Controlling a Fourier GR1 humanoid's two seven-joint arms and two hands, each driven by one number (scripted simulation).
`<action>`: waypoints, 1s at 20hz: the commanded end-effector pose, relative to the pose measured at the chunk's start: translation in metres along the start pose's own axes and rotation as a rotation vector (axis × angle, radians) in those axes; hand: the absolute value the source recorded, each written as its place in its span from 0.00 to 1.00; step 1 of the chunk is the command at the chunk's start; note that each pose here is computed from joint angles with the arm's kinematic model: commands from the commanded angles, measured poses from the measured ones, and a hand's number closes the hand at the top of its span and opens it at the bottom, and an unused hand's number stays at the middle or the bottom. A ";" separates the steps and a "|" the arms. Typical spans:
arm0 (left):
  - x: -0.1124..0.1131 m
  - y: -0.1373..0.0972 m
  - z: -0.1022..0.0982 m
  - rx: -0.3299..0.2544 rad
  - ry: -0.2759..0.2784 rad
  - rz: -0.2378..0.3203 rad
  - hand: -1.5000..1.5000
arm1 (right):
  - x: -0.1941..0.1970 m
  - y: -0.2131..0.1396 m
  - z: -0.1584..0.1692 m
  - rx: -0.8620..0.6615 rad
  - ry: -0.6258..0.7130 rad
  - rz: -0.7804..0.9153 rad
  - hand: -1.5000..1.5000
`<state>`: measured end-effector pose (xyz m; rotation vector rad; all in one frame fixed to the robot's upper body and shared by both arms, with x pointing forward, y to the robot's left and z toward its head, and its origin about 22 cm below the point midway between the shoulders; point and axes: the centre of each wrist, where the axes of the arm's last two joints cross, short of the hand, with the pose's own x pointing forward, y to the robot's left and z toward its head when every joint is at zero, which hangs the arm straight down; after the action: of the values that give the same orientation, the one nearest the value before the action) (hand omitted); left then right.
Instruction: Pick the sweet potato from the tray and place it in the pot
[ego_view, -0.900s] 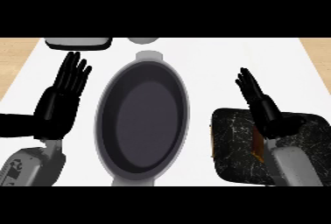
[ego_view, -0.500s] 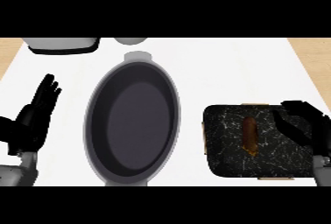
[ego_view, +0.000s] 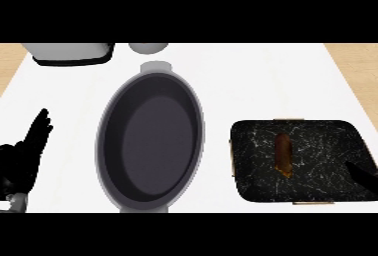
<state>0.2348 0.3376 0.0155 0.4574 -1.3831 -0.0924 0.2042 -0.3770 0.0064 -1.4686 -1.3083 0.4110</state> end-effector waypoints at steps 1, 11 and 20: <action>-0.002 0.004 0.003 0.002 0.003 -0.031 0.50 | 0.013 0.002 0.038 0.013 0.043 0.105 0.00; 0.013 -0.008 0.000 -0.072 -0.019 -0.034 0.50 | 0.118 -0.004 0.031 0.289 0.274 0.369 0.00; 0.014 -0.016 0.001 -0.070 -0.024 -0.029 0.50 | 0.202 0.017 0.009 0.630 0.514 0.562 0.00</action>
<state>0.2403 0.3252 0.0240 0.4246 -1.3951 -0.1677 0.2472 -0.2268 0.0464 -1.2925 -0.5152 0.6572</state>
